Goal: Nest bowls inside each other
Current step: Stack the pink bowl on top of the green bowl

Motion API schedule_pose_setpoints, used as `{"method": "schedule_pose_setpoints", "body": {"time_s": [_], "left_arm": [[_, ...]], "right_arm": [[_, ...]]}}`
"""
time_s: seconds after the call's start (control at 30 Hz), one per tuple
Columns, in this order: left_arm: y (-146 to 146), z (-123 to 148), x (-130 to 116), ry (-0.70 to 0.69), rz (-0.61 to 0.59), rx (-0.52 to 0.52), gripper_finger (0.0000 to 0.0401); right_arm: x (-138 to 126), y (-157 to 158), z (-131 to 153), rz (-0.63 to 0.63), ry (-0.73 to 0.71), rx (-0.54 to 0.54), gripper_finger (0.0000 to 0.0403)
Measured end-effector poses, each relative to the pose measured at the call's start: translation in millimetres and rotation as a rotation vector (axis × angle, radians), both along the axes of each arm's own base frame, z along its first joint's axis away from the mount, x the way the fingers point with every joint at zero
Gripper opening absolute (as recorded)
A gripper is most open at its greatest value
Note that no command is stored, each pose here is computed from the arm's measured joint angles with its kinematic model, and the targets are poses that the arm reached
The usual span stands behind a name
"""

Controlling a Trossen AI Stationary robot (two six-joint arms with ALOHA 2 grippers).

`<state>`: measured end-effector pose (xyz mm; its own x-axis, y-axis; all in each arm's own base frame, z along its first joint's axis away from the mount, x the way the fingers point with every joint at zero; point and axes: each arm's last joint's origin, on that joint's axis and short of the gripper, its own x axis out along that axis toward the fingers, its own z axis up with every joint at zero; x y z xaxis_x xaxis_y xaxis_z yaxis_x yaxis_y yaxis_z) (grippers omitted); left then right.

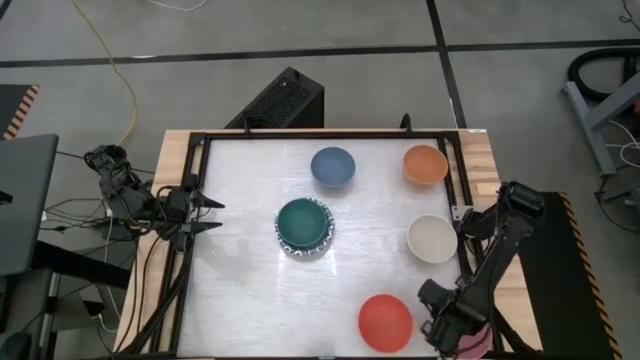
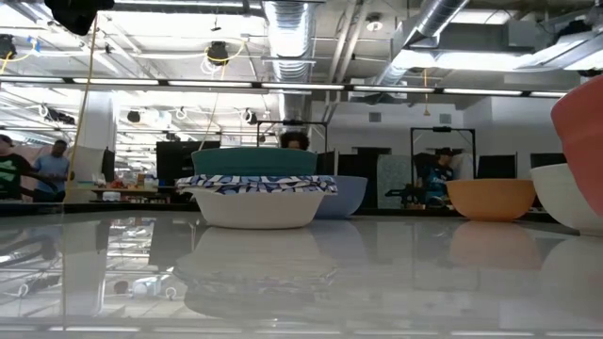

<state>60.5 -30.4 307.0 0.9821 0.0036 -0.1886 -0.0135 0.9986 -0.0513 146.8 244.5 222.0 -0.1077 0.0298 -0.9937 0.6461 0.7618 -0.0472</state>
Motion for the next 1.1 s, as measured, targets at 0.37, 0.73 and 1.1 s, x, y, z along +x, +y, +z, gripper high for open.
{"method": "schedule_pose_setpoints", "body": {"time_s": [0.37, 0.73, 1.1], "left_arm": [[1.1, 0.3, 0.1, -0.008, 0.044, -0.011, 0.0208], [2.3, 0.4, 0.0, -0.016, 0.086, -0.031, 0.0208], [2.3, 0.4, 0.0, -0.016, 0.087, -0.032, 0.0208]], "right_arm": [[-9.6, -3.4, 4.0, 0.368, 0.024, 0.002, 0.0108], [-16.9, -11.8, 8.5, 0.583, 0.072, -0.042, 0.0108], [-13.6, -5.5, 7.6, 0.629, -0.028, -0.032, 0.0108]]}}
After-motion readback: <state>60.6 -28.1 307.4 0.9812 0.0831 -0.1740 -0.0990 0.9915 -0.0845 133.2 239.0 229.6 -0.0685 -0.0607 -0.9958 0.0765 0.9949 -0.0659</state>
